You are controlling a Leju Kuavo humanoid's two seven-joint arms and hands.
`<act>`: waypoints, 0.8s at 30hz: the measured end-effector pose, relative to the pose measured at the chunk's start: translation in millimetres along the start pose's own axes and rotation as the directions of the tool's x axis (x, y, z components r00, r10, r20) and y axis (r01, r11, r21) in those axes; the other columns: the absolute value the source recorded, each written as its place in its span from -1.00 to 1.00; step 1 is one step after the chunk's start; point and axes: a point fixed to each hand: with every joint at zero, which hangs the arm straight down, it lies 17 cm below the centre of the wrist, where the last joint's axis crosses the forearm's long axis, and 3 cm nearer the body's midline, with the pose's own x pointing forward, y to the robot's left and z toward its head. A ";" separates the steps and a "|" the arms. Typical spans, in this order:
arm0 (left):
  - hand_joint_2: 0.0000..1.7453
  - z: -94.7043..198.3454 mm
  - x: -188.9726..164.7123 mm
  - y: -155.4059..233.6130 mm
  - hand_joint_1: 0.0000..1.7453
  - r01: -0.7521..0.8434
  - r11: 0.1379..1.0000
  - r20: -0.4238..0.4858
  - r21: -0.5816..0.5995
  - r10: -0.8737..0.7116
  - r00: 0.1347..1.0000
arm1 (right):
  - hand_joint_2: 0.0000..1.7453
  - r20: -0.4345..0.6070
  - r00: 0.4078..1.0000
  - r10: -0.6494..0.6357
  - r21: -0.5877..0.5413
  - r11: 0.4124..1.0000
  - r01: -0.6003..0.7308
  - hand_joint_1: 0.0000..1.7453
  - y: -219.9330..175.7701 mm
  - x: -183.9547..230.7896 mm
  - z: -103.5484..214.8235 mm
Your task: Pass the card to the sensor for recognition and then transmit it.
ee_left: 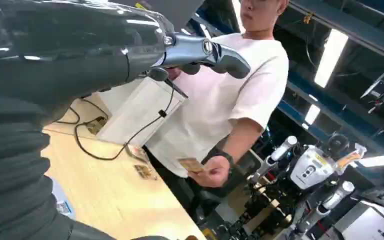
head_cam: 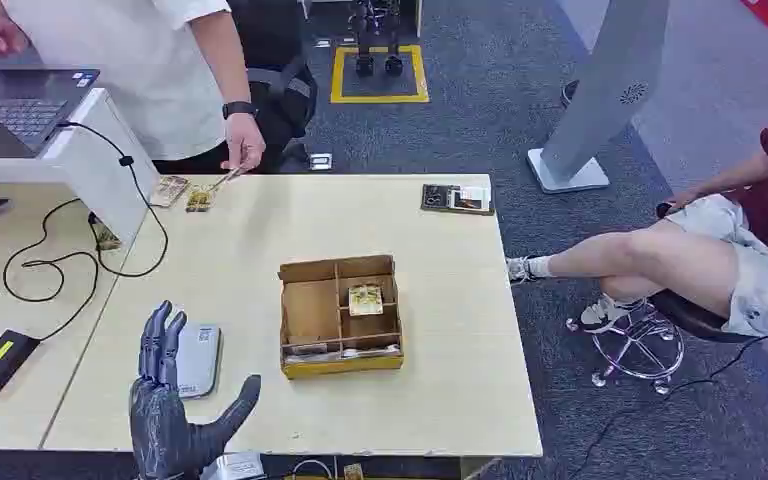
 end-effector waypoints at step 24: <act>1.00 -5.7 -6.9 13.2 -1.00 0.028 0.997 -0.022 0.066 -0.027 0.999 | 1.00 0.010 1.000 0.012 -0.003 1.000 -0.012 -1.00 -0.7 2.0 -0.2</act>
